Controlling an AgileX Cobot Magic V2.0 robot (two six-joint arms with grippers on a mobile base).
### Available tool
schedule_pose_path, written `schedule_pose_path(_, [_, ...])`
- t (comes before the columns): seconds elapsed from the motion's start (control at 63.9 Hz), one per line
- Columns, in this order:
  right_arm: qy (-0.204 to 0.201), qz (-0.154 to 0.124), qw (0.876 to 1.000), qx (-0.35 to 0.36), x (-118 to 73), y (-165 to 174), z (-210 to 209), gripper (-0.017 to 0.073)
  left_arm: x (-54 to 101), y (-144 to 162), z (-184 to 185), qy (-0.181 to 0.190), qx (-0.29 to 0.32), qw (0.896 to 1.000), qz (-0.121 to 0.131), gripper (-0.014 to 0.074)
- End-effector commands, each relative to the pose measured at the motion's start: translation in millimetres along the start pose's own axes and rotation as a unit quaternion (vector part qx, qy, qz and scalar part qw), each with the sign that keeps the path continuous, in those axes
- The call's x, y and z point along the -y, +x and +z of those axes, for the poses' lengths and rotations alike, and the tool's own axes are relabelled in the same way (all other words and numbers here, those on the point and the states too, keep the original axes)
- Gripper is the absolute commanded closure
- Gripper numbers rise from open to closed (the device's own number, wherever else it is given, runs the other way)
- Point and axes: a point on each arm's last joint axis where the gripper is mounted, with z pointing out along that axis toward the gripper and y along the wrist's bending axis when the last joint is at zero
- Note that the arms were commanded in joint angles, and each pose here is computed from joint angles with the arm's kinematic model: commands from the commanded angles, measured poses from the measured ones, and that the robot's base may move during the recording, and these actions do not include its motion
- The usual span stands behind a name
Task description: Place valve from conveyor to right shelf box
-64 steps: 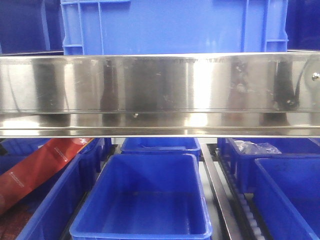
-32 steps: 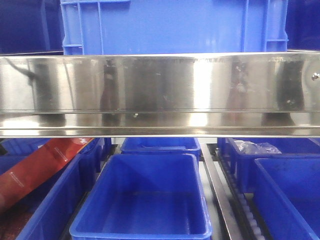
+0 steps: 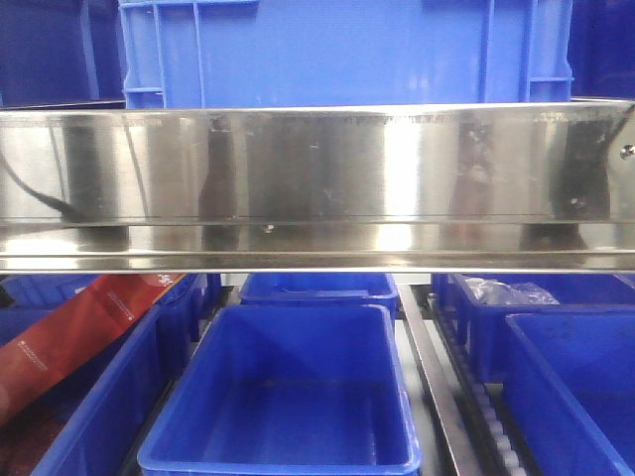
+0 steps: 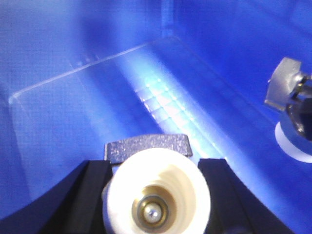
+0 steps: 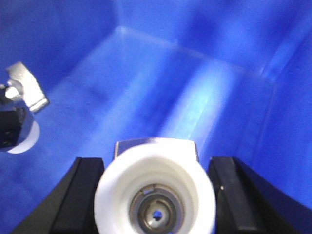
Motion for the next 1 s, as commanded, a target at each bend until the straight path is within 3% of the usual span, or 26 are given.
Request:
schedule_pose_path(0.0, [0.003, -0.006, 0.999, 0.035, -1.8, -9.4, -12.4, 0.0272, 3.6, -9.6, -9.6, 0.006, 0.032, 0.999, -0.002, 0.0335])
schedule_pose_path(0.172, [0.002, -0.006, 0.999, 0.032, -1.9, -8.8, -12.3, -0.0003, 3.6, -9.3, -9.5, 0.006, 0.030, 1.000, -0.002, -0.0023])
schedule_pose_path(0.313, [0.002, -0.008, 0.999, 0.036, -3.5, -10.1, -21.3, -0.0009, 4.4, -10.6, -17.3, 0.007, 0.028, 1.000, -0.001, -0.0004])
schedule_pose_path(0.454, [0.003, -0.013, 0.998, 0.069, -8.9, -16.7, -54.0, 0.0004, 6.9, -19.7, -48.5, 0.007, 0.049, 0.999, 0.002, -0.0004])
schedule_pose_path(0.548, [0.004, -0.019, 0.995, 0.100, -14.2, -20.8, -85.0, 0.0087, 7.9, -26.3, -78.8, 0.004, 0.068, 0.998, 0.005, -0.0004])
schedule_pose_path(0.61, [0.005, -0.022, 0.993, 0.117, -17.6, -22.2, -104.3, 0.0190, 8.5, -29.9, -101.9, -0.003, 0.081, 0.997, 0.012, -0.0003])
schedule_pose_path(0.735, [0.007, -0.030, 0.987, 0.156, -25.6, -22.0, -150.1, 0.0486, 9.6, -33.9, -149.6, -0.021, 0.107, 0.994, 0.026, 0.0088])
schedule_pose_path(0.845, [0.020, -0.042, 0.984, 0.174, -29.8, -16.9, -184.2, 0.0703, 8.9, -31.5, -186.2, -0.044, 0.112, 0.992, 0.039, 0.0308])
schedule_pose_path(0.986, [0.045, -0.042, 0.981, 0.185, -30.4, -3.8, -215.4, 0.0713, 6.5, -21.6, -222.4, -0.074, 0.099, 0.992, 0.040, 0.0635])
